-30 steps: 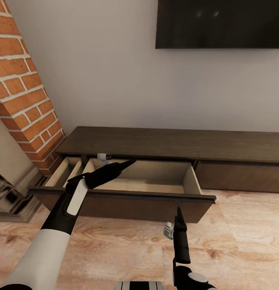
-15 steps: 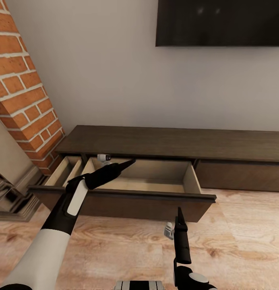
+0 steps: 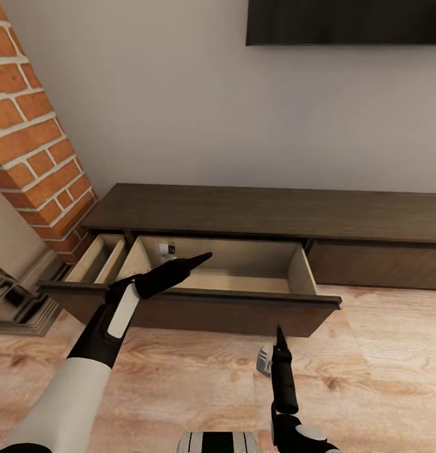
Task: Place each of the two pumpkins and all three candles from the living room inside a cabinet in the living room (use any cabinet), then make sure every cabinet is closed, and position the cauldron so it is next to a table in the living room.
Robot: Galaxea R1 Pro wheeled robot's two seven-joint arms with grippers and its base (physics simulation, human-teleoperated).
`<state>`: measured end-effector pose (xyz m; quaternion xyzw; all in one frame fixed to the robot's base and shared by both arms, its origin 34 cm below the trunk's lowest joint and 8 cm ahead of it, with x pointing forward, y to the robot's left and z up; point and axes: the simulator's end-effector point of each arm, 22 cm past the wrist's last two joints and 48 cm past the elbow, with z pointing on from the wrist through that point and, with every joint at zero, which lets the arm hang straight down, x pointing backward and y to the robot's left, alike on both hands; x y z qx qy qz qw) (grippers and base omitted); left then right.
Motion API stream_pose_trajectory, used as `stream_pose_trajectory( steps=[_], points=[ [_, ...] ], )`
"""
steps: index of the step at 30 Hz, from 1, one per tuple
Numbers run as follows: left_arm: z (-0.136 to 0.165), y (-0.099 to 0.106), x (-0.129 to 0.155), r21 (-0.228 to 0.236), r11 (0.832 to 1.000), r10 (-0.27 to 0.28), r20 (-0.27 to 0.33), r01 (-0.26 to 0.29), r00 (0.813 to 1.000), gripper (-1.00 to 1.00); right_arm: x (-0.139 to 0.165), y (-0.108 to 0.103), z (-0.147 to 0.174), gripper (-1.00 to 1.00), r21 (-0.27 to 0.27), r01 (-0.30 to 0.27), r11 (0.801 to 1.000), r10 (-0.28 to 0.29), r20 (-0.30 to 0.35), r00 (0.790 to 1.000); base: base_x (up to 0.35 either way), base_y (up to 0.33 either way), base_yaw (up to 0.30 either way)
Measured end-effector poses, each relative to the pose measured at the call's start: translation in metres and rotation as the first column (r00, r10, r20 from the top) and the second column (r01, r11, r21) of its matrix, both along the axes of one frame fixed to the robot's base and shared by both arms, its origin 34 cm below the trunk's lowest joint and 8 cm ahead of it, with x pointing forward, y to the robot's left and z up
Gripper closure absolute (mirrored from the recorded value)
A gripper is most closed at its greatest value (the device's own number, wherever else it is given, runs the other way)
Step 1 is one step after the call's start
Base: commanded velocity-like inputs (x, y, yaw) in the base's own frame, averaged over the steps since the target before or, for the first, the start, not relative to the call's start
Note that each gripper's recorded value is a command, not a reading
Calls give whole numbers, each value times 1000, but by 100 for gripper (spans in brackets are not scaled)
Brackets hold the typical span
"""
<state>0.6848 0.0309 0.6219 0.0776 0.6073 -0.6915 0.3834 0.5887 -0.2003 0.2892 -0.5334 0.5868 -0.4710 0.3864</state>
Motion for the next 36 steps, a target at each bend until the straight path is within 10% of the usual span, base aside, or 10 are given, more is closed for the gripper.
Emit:
stream_pose_trajectory(
  steps=[11, 36],
  points=[
    [-36, 0, 6, 1, 1000, 3, -68, -3, 998, -100, -23, -14, -54, -100, 239, 178, 955, -140, -170, 975, 0, 0, 0],
    [-36, 2, 7, -1, 1000, 7, -69, -7, 998, -100, -19, -13, -50, -100, 242, 183, 953, -147, -160, 976, 0, 0, 0]
  ],
)
